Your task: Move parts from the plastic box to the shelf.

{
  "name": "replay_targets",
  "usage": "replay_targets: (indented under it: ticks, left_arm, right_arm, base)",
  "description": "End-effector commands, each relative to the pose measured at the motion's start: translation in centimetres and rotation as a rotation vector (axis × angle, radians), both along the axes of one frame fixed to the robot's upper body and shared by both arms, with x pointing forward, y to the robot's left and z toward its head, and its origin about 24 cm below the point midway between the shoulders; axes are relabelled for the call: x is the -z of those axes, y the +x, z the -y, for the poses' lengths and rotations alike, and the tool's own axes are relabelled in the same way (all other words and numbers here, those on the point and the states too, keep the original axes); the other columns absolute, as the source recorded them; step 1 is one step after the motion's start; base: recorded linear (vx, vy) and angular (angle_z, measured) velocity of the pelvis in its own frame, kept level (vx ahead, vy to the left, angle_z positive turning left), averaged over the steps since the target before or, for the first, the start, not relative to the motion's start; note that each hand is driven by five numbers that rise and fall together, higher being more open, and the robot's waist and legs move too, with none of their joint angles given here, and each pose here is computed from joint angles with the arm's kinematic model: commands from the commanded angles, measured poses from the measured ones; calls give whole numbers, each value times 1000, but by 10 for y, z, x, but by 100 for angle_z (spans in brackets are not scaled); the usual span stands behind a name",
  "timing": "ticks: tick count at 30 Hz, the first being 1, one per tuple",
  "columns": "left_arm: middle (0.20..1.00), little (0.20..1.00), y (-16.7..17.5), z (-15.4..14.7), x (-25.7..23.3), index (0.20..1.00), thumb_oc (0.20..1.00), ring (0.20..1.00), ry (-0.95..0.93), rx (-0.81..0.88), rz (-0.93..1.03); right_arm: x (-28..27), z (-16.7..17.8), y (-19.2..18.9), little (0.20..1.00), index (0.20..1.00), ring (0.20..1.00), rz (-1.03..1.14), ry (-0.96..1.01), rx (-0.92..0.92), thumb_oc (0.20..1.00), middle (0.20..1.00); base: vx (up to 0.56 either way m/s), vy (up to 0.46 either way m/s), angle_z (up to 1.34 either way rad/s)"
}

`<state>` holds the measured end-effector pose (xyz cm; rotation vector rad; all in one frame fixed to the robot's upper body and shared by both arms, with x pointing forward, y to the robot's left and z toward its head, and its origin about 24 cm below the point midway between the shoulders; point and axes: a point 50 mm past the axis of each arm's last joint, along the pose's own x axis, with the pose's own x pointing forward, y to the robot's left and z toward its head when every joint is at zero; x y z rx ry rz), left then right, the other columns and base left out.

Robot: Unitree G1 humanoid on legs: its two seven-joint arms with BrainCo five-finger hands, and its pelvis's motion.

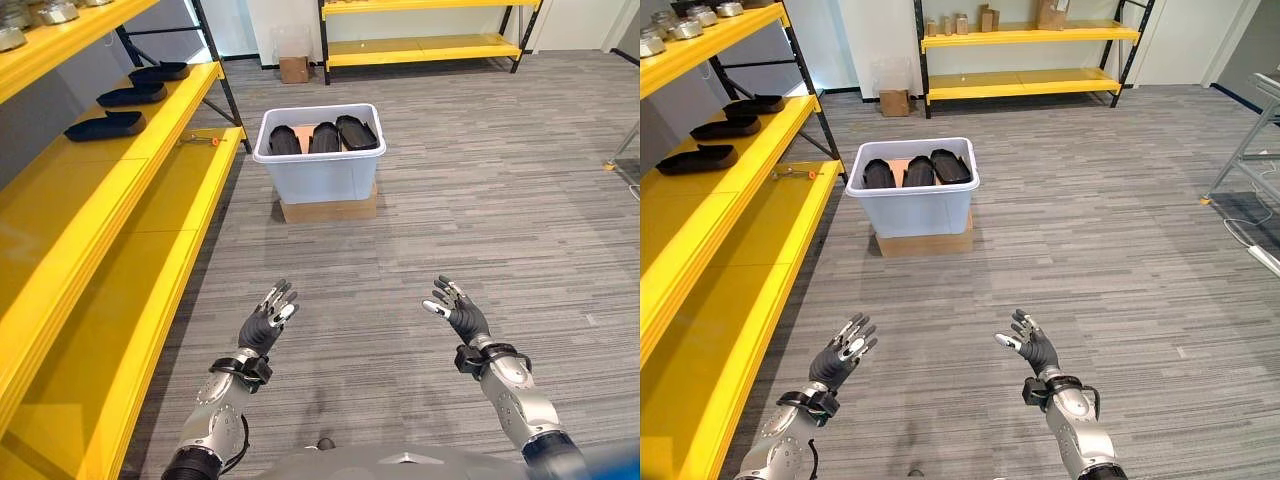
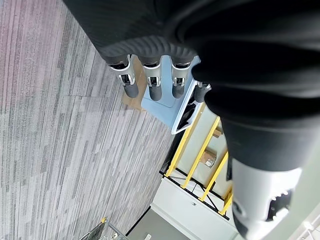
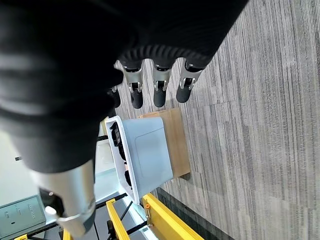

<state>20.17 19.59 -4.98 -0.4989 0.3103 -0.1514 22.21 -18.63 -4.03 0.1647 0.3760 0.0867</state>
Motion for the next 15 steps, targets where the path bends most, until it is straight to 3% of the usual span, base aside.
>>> replay_targets:
  ticks: [1, 15]
  left_arm:
    - [1000, 1000, 13, -6, -14, 1000, 1000, 1000, -30, -34, 67]
    - [1000, 1000, 10, -5, -11, 1000, 1000, 1000, -21, -37, 46]
  right_arm:
    - [-19, -1, 14, 1000, 1000, 1000, 102, 12, 4, 1000, 1000]
    - [-17, 1, 10, 1000, 1000, 1000, 91, 11, -5, 1000, 1000]
  base:
    - [-10, 6, 3]
    - [-9, 16, 0]
